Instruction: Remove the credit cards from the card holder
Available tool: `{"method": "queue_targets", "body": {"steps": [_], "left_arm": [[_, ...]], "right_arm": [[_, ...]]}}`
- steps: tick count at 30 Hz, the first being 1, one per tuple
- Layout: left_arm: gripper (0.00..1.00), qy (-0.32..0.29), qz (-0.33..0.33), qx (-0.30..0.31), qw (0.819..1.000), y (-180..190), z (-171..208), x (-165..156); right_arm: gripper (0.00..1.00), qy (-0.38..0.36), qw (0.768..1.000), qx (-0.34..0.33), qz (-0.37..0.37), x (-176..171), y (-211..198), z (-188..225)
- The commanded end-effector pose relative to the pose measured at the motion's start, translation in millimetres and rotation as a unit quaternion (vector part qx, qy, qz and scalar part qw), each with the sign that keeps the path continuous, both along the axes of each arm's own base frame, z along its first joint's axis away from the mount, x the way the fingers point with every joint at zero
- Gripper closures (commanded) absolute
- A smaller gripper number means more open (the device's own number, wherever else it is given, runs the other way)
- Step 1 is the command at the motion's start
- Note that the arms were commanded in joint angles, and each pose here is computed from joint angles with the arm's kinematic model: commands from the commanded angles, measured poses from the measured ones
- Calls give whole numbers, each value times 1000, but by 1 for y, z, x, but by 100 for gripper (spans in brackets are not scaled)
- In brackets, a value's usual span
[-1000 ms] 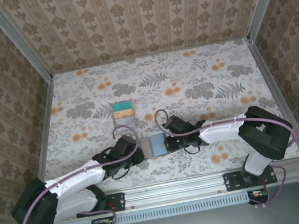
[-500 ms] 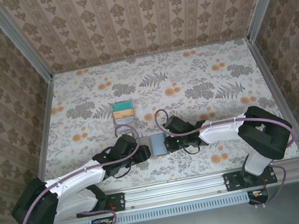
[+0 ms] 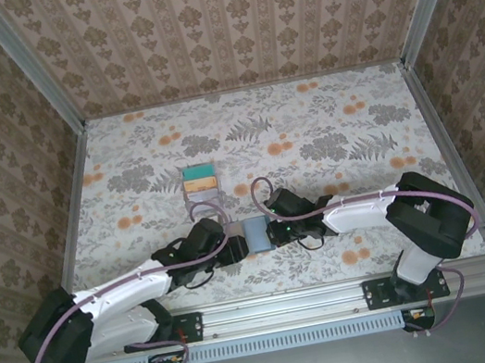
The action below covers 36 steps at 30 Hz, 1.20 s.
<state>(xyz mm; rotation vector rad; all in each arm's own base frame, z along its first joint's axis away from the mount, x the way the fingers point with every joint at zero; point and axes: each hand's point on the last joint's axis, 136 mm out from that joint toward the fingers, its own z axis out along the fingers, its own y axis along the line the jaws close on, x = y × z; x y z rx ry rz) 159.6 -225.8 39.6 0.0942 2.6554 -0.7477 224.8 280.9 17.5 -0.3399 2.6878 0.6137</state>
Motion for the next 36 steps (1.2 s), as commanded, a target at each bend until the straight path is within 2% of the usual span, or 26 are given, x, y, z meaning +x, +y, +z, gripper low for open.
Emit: {"method": "queue_targets", "body": {"steps": [1,15,36], "left_arm": [[32,-18,-23,-21,999,-17,17,5],[9,-33,-30,-20,999,-16,29,5],[8,-20,-51,-19,998,-29,23,2]], "right_arm": [[83,9,1000,-10,0,-5,0,-10],[83,10,1000,-10,0,-6,1,-11],[83,10,1000,-13,-1,-7,0,-12]]}}
